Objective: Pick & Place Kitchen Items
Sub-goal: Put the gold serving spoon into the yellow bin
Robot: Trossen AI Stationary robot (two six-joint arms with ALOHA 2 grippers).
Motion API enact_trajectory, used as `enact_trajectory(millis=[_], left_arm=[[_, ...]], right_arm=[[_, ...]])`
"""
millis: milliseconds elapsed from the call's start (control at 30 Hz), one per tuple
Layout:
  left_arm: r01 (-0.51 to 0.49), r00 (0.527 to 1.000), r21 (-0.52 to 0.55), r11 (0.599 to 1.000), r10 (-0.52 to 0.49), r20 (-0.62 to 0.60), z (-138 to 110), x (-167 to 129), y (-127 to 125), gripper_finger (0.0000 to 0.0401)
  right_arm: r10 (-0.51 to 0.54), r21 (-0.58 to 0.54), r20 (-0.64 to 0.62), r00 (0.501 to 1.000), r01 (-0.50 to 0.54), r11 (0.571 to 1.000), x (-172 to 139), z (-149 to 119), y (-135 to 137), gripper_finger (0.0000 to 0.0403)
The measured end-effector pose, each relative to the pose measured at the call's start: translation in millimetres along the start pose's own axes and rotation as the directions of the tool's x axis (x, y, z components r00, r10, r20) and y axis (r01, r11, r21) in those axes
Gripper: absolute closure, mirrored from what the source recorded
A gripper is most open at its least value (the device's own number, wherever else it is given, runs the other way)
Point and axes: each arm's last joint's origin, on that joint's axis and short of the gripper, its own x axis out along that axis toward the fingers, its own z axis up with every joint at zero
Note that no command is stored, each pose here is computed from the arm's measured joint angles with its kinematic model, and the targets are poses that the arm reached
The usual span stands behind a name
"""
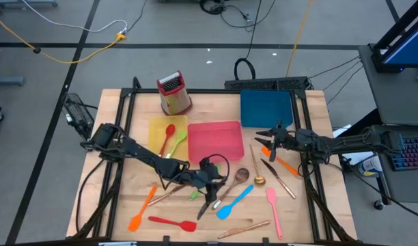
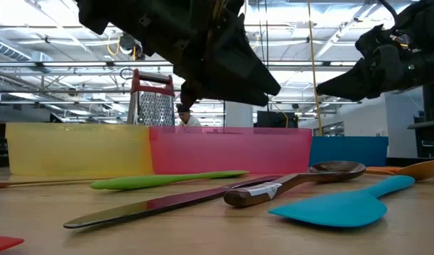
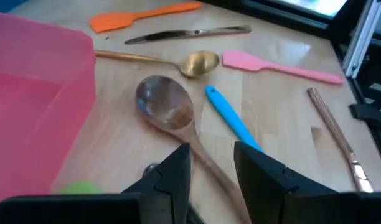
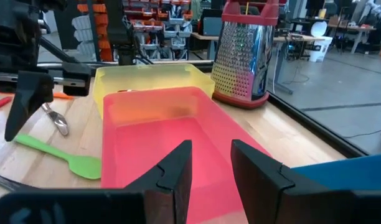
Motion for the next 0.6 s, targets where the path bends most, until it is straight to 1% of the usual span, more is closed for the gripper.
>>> enact_trajectory(millis=[133, 300, 367, 500, 600], left_arm=[[-0.053, 0.998, -0.007, 0.999, 0.053, 0.03, 1.6, -1.0, 0.9, 0.0272], [-0.1, 0.993, -0.003, 0.995, 0.1, 0.062, 10.3, -11.1, -0.3, 0.0272], [-0.112, 0.992, -0.002, 0.994, 0.112, 0.062, 14.8, -17.5, -0.1, 0.0272], [-0.155, 0.987, 0.016, 0.988, 0.154, 0.052, 28.5, -39.3, 1.9, 0.0272], [-0.228, 0.974, 0.064, 0.972, 0.226, 0.031, 37.0, -59.0, 7.3, 0.0272]], right_arm=[[0.0, 0.033, 0.016, 1.0, 0.0, 0.999, 0.0, 1.6, 0.0, 0.0298], [0.005, 0.05, 0.017, 1.0, -0.006, 0.999, 0.0, 1.7, 0.2, 0.0298], [0.035, 0.09, 0.018, 0.999, -0.036, 0.995, 0.0, 1.7, 1.0, 0.0298], [0.12, 0.149, -0.004, 0.993, -0.118, 0.982, 0.6, 1.2, 4.3, 0.0298], [0.149, 0.177, 0.011, 0.989, -0.149, 0.973, 2.0, 6.4, 8.3, 0.0298]])
